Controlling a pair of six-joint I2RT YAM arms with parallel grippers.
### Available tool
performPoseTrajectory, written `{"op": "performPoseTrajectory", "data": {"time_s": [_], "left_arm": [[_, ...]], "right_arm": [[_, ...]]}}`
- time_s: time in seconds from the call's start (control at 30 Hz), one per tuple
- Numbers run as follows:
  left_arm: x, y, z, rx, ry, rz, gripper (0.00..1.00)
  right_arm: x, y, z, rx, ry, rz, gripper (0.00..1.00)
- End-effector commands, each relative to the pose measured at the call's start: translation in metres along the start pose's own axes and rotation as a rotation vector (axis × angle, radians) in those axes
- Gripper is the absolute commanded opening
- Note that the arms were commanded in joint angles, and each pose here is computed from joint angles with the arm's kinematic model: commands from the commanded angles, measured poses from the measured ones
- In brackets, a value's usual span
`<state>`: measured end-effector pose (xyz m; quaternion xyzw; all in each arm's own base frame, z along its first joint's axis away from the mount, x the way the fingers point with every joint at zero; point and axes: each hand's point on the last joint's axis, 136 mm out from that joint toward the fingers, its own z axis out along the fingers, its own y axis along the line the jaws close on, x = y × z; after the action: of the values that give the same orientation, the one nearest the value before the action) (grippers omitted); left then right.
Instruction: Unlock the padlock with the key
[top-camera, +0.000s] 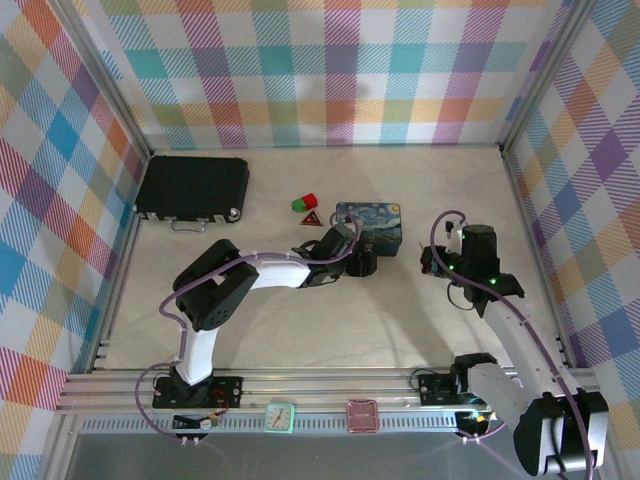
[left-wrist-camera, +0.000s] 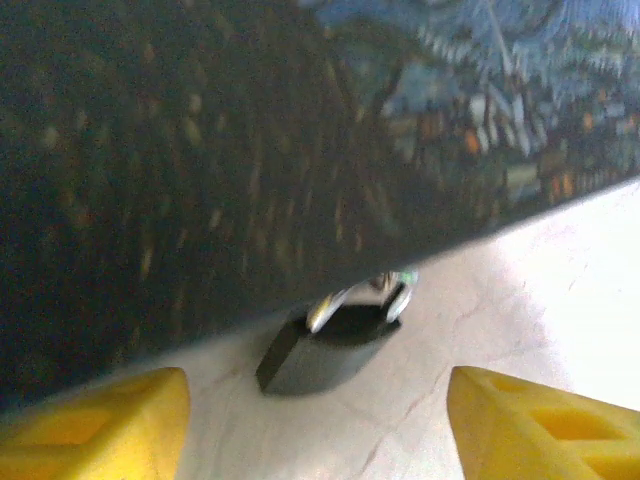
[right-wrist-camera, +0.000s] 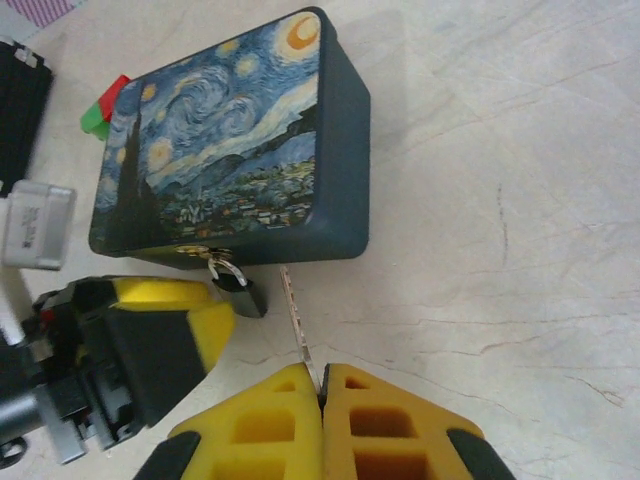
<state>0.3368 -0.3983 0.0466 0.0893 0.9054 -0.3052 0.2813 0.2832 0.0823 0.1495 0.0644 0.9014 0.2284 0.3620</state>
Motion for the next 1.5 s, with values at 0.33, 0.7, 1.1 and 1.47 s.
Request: {"op": "performPoseTrajectory", "data": {"time_s": [0.33, 0.7, 1.1, 1.47], "left_arm": [[-0.003, 0.001, 0.032, 0.015, -0.086, -0.041, 0.45], [0.003, 0.01, 0.039, -0.015, -0.08, -0.087, 0.29], [-0.013, 0.003, 0.028, 0.041, -0.065, -0.209, 0.0], [-0.055, -0.027, 0.008, 0.292, -0.065, -0.526, 0.0]], "right_arm": [[0.004, 0.009, 0.003, -0.069, 0.016, 0.026, 0.0], [0.013, 0.006, 0.002, -0.071, 0.027, 0.057, 0.0], [0.018, 0.009, 0.004, -0.1, 0.039, 0.073, 0.0], [0.046, 0.022, 0.024, -0.318, 0.077, 0.179, 0.0]]}}
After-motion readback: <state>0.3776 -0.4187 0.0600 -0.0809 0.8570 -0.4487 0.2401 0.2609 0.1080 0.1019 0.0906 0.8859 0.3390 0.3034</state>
